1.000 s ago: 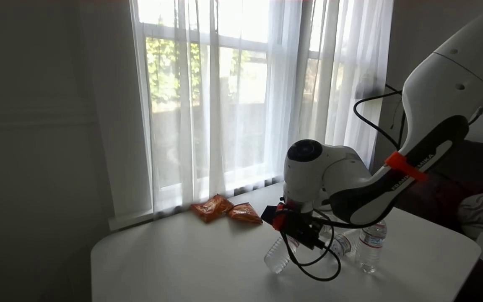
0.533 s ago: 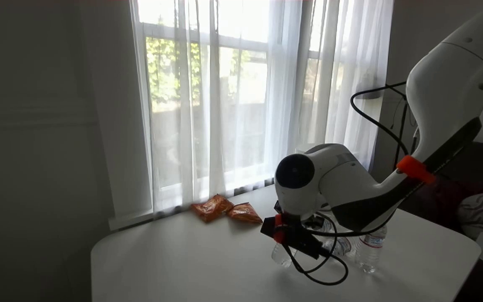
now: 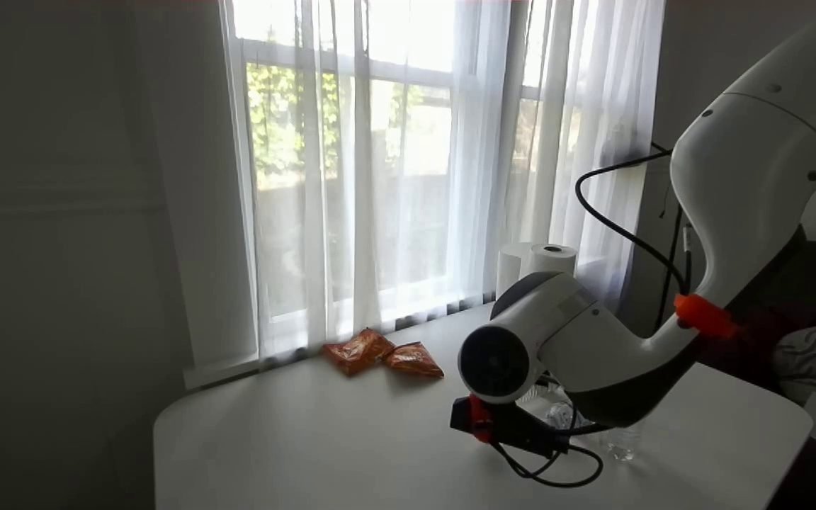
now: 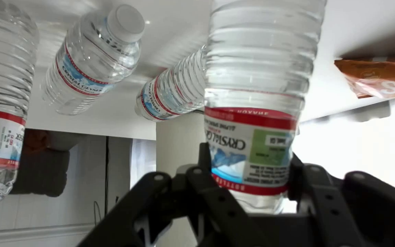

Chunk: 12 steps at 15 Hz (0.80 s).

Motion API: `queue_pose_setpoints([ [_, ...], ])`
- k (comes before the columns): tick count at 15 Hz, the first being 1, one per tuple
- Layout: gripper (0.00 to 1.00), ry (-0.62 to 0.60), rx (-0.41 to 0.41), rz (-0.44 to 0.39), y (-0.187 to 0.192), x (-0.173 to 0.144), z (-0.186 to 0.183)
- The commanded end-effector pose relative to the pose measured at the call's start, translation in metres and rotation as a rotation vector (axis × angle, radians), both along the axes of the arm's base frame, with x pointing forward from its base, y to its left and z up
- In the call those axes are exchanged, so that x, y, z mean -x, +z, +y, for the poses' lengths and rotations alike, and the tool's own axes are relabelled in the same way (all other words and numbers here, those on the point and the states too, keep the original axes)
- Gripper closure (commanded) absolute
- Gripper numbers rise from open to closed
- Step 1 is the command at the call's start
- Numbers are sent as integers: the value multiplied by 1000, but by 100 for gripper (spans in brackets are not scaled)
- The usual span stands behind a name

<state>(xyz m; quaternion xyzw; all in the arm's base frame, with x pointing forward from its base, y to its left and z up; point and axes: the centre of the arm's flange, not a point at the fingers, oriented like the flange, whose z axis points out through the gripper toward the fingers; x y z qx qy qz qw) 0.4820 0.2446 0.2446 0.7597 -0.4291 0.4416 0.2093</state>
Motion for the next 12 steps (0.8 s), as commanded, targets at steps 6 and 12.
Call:
queue_pose_setpoints([
  [6, 77, 107, 228, -105, -19, -9, 19],
  [12, 77, 169, 318, -112, -41, -6, 27],
])
